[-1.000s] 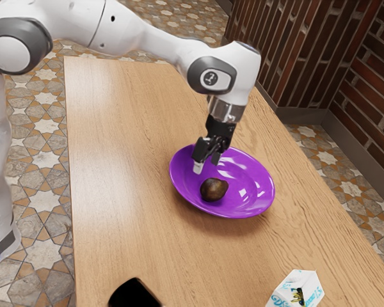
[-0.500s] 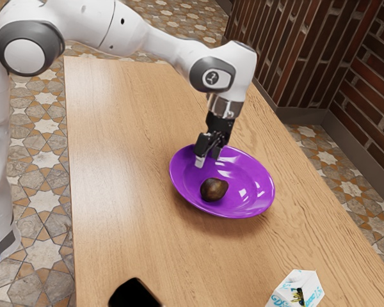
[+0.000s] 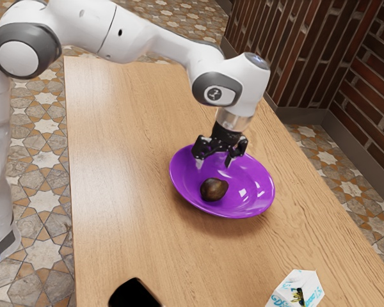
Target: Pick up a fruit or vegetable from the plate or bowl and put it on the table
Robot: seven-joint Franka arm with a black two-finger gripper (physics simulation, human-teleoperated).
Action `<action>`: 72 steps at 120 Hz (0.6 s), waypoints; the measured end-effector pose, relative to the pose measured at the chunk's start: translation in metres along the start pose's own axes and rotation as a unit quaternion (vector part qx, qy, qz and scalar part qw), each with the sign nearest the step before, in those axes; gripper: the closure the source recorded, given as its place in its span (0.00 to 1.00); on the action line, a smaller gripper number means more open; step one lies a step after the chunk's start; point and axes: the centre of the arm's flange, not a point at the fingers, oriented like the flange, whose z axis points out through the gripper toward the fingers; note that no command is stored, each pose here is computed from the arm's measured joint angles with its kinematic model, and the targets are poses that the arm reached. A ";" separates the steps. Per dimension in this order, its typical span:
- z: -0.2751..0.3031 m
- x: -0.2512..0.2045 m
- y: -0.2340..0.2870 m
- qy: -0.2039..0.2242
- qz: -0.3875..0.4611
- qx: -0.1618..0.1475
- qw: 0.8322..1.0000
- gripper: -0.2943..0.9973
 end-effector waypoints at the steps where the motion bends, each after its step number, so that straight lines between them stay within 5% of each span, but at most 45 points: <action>1: 0.000 0.000 0.000 0.001 0.005 -0.001 1.000 0.23; 72: -0.031 -0.043 -0.018 0.003 0.232 -0.048 0.972 0.23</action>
